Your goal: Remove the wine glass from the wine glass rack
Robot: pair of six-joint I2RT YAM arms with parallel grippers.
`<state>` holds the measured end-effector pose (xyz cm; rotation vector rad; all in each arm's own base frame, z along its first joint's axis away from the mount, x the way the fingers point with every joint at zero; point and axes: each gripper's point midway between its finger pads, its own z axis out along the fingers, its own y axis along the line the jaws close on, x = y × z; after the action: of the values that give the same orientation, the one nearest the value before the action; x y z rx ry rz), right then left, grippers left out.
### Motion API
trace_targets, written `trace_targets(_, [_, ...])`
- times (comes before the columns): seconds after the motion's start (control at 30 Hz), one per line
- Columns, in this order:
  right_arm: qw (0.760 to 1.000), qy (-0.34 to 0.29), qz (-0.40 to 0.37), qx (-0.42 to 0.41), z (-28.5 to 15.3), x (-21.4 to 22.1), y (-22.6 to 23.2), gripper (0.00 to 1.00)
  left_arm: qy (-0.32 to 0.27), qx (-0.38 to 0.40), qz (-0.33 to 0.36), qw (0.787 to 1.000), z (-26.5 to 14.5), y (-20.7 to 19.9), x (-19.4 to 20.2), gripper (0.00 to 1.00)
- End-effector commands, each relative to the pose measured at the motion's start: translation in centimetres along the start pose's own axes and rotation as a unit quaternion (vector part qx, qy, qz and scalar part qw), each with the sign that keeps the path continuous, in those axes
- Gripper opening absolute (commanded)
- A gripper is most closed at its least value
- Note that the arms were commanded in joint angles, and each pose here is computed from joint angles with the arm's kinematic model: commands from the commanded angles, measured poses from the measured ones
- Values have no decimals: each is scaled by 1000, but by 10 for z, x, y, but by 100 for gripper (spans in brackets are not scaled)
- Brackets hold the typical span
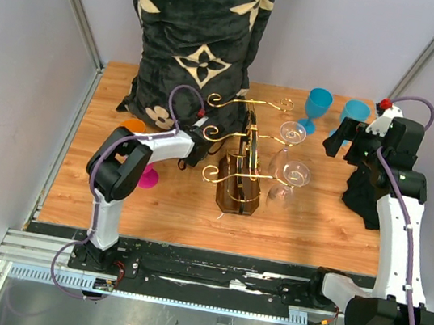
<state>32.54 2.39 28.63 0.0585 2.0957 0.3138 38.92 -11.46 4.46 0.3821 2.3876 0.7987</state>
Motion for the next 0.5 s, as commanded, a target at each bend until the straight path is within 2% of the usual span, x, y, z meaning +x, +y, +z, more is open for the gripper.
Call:
trace_targets(0.0, [1000,-7,-8,-4,1,-2,2,99,12,131,-44,990,5,-49,12,96])
trace_targets(0.13, [1000,-8,-8,-3,0,-3,2,99,5,158,-52,986,-2,-49,13,96])
trace_targets(0.47, [1000,-4,-7,-5,2,-3,2,98,-17,274,-98,956,-31,-57,-5,95])
